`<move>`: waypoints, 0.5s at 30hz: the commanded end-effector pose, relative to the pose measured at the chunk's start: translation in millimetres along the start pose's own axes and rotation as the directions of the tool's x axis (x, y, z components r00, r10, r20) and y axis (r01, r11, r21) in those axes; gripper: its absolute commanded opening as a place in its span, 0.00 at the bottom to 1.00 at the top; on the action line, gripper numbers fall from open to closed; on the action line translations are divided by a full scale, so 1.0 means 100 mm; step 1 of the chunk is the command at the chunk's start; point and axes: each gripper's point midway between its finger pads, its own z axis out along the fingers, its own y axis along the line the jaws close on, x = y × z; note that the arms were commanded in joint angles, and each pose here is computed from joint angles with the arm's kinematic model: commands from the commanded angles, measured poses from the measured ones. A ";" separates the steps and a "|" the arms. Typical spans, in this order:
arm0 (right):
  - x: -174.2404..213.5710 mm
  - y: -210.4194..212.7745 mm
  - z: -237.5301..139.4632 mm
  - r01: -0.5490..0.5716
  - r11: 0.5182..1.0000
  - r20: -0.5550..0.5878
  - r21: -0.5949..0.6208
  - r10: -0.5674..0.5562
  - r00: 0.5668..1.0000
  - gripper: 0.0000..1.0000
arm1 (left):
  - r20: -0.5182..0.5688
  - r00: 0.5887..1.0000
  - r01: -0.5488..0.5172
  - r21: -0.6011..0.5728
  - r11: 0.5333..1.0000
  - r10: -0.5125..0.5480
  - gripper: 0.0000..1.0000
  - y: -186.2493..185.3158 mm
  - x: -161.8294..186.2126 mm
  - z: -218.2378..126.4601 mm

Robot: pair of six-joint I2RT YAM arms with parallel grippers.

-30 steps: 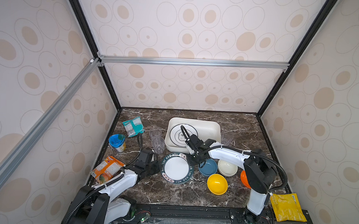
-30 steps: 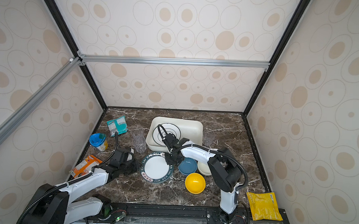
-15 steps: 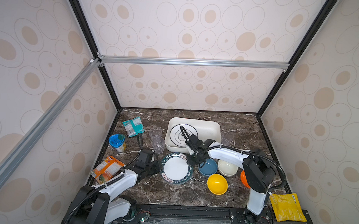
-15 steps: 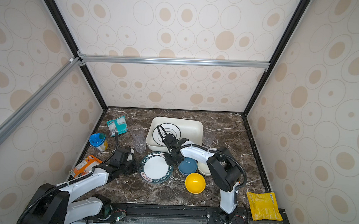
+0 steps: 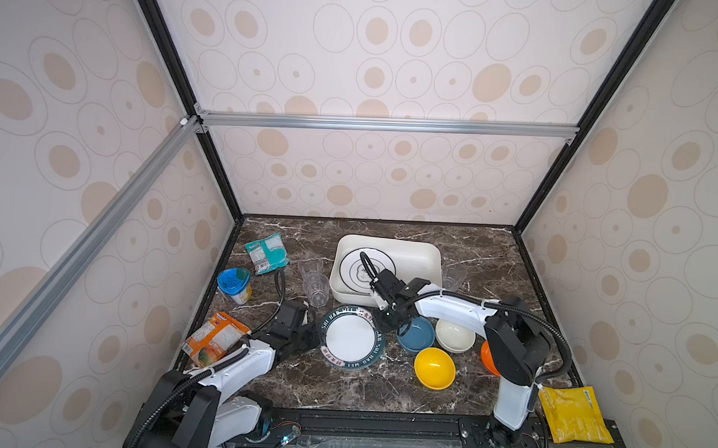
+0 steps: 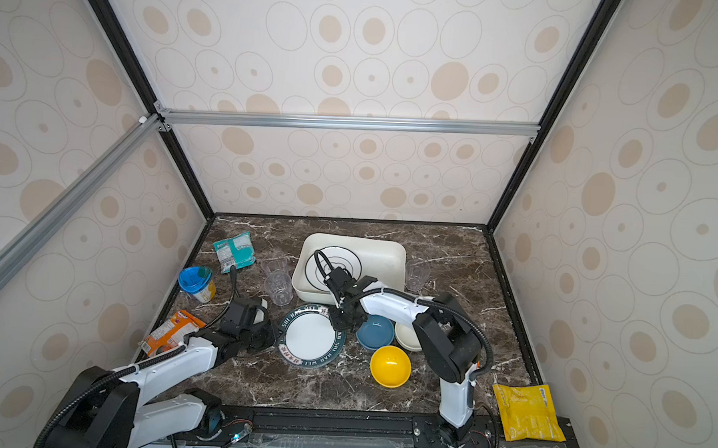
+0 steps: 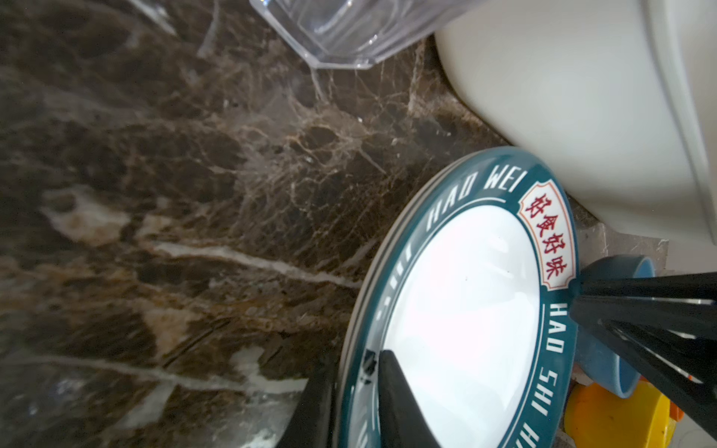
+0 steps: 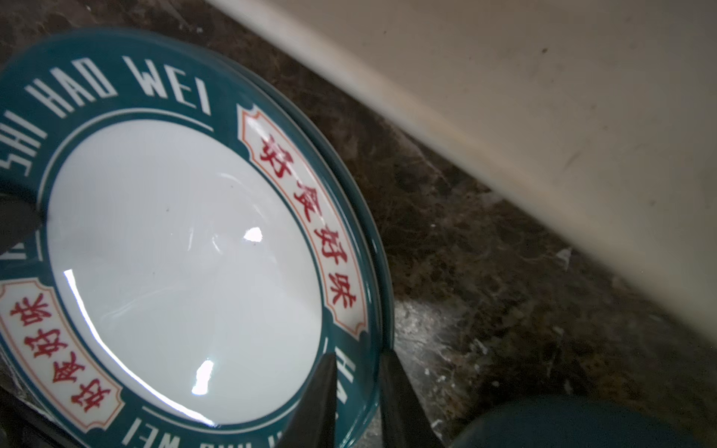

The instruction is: Place the mixed dishes into the plastic bin

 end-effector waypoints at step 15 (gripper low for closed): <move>0.05 0.14 0.13 0.033 0.998 -0.055 -0.045 -0.036 0.998 0.15 | 0.006 1.000 0.012 0.005 1.000 -0.012 0.20 -0.03 0.00 -0.01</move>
